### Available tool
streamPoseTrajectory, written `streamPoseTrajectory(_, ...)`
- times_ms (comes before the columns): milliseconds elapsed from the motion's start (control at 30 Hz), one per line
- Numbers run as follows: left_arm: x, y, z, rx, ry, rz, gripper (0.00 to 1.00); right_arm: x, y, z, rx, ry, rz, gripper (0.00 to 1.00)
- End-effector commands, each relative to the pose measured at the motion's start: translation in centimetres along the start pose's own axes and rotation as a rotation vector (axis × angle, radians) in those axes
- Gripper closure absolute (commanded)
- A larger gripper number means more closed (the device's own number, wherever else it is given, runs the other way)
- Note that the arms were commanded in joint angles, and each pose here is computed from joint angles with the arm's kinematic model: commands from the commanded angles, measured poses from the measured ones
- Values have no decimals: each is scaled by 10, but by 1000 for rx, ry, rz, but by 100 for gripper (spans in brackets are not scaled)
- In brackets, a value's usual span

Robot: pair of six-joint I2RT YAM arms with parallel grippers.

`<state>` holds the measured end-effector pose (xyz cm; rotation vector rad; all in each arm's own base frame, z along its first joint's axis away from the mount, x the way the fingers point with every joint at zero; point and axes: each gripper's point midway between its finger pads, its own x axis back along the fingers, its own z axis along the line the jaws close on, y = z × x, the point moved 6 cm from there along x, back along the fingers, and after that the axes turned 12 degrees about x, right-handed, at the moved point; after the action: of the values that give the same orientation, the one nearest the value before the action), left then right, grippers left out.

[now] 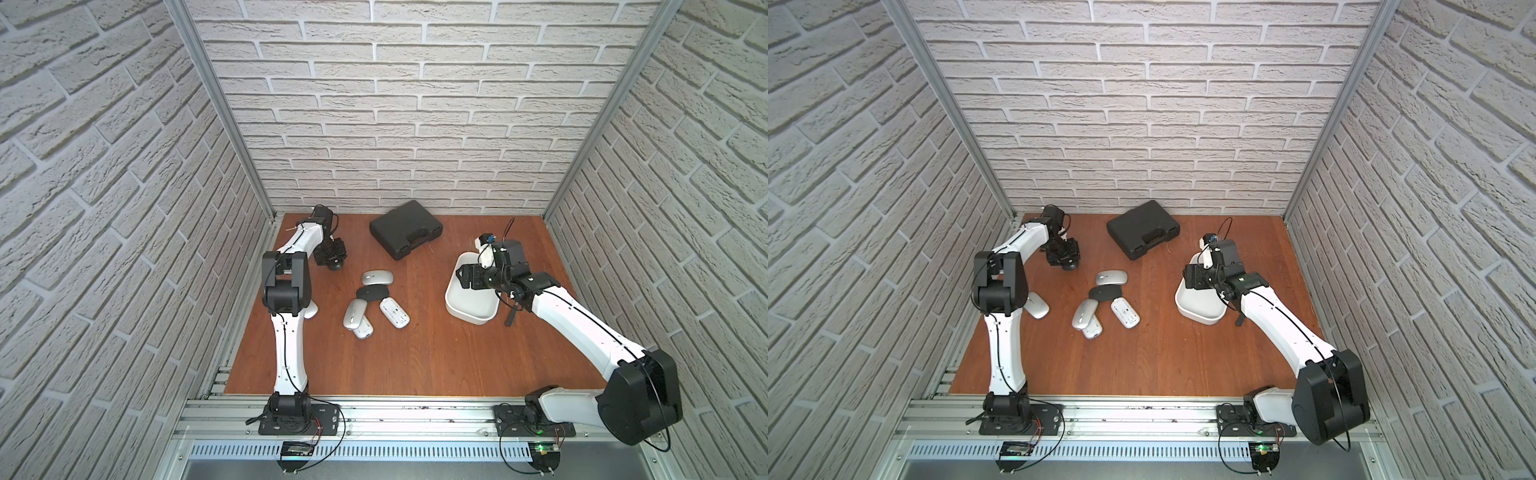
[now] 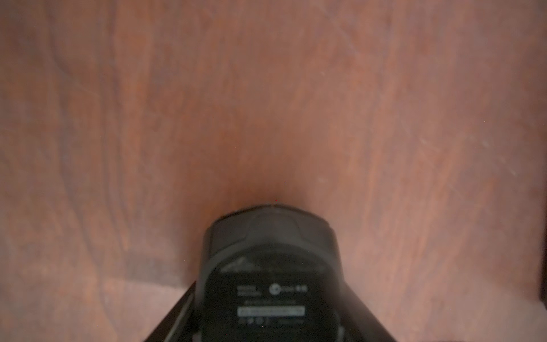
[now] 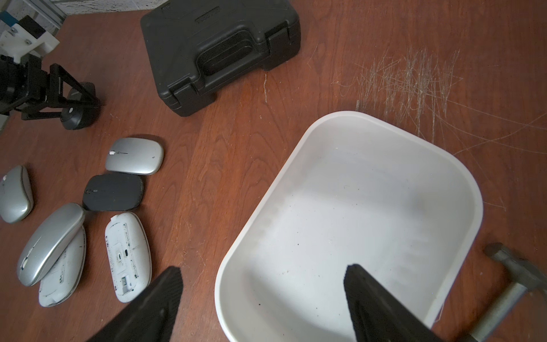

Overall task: Put the mouse in the storage box
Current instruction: Pick up the mouse from the center of the board.

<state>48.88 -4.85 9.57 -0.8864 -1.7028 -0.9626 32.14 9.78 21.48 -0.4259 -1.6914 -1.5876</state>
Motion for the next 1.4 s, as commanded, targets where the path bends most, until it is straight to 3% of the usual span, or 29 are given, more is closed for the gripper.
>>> streamPoseTrajectory(0,53,0,-42,-136,-170,-164,49,8,16,11,-9,64,-68,11)
streamPoseTrajectory(233,114,-85,-110,-632,-360,-412,48,27,41,50,-43,341,-167,17)
streamPoseTrajectory(500,135,-164,-128,-895,-546,-484,47,25,60,101,-60,583,-146,25)
streamPoseTrajectory(667,136,-185,-126,-983,-644,-489,45,19,69,112,-93,644,-163,29)
streamPoseTrajectory(800,149,-201,-124,-1046,-765,-600,47,6,70,119,-101,647,-127,33)
streamPoseTrajectory(1367,151,-213,-122,-1086,-812,-553,50,-36,77,153,-57,688,-47,41)
